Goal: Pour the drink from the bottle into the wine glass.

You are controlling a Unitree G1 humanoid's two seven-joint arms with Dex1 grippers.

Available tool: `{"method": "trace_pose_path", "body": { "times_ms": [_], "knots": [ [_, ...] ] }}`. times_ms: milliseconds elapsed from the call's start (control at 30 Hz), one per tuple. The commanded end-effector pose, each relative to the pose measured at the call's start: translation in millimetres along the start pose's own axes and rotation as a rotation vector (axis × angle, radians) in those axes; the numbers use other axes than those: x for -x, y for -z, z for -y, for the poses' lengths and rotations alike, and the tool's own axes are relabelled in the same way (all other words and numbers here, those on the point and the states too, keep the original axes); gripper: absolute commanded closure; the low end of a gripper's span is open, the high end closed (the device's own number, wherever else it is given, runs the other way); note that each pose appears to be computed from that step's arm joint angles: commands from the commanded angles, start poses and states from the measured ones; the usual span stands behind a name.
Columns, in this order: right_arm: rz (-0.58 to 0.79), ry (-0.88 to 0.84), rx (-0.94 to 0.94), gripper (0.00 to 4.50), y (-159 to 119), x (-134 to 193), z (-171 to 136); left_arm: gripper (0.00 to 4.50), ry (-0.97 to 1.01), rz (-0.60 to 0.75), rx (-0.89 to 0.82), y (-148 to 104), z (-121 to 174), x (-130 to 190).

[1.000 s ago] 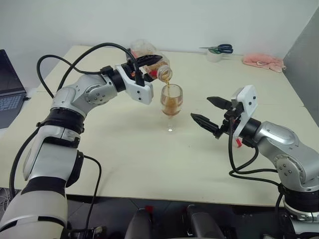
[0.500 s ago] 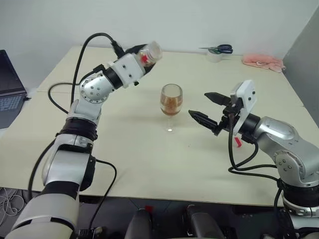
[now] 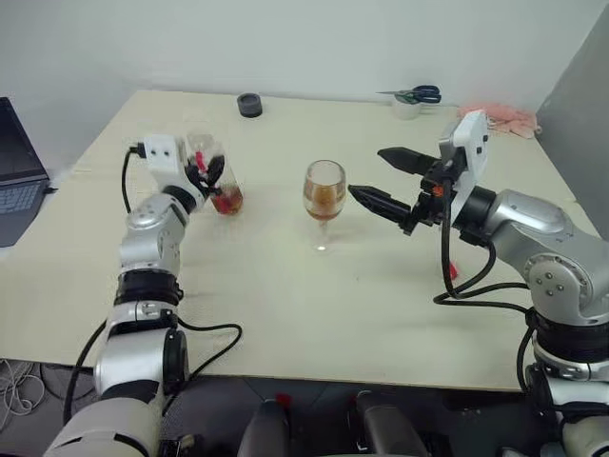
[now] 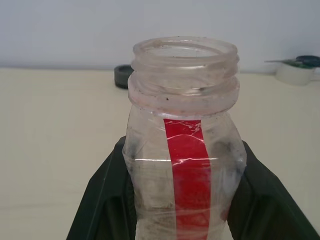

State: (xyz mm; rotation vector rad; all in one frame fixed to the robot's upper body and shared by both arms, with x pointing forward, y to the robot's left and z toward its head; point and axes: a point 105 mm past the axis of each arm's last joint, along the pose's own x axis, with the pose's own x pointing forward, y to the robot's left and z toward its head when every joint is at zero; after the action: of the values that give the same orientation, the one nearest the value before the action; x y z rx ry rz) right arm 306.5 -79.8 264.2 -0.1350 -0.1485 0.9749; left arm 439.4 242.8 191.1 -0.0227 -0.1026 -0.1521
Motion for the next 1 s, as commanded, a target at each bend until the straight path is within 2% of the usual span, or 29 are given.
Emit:
{"method": "trace_pose_path", "body": {
  "times_ms": [33, 233, 500, 767, 900, 1000],
  "knots": [
    [0.015, -0.030, 0.034, 0.00, -10.1, 0.0, -2.2, 1.79, -0.044, 0.087, -0.059, -21.7, -4.0, 2.9],
    [0.008, -0.054, 0.037, 0.00, -10.7, -3.0, -2.5, 0.02, -0.060, 0.099, -0.080, -23.0, -5.3, 7.4],
    [0.005, -0.075, 0.042, 0.00, -12.1, -7.3, -2.1, 0.02, -0.022, 0.116, -0.152, -30.4, 4.7, 14.9],
    [-0.005, -0.064, 0.054, 0.00, -11.8, -4.9, 1.1, 0.02, -0.076, 0.114, -0.174, -42.8, -17.3, 55.8],
    [-0.021, -0.043, 0.075, 0.00, -12.6, 1.7, 10.7, 0.02, 0.085, 0.081, -0.211, -53.2, -3.3, 84.3],
    [-0.058, -0.017, 0.072, 0.00, -8.9, 17.4, 26.2, 0.02, 0.344, 0.088, -0.168, -85.6, 20.8, 122.7]
  ]
}}
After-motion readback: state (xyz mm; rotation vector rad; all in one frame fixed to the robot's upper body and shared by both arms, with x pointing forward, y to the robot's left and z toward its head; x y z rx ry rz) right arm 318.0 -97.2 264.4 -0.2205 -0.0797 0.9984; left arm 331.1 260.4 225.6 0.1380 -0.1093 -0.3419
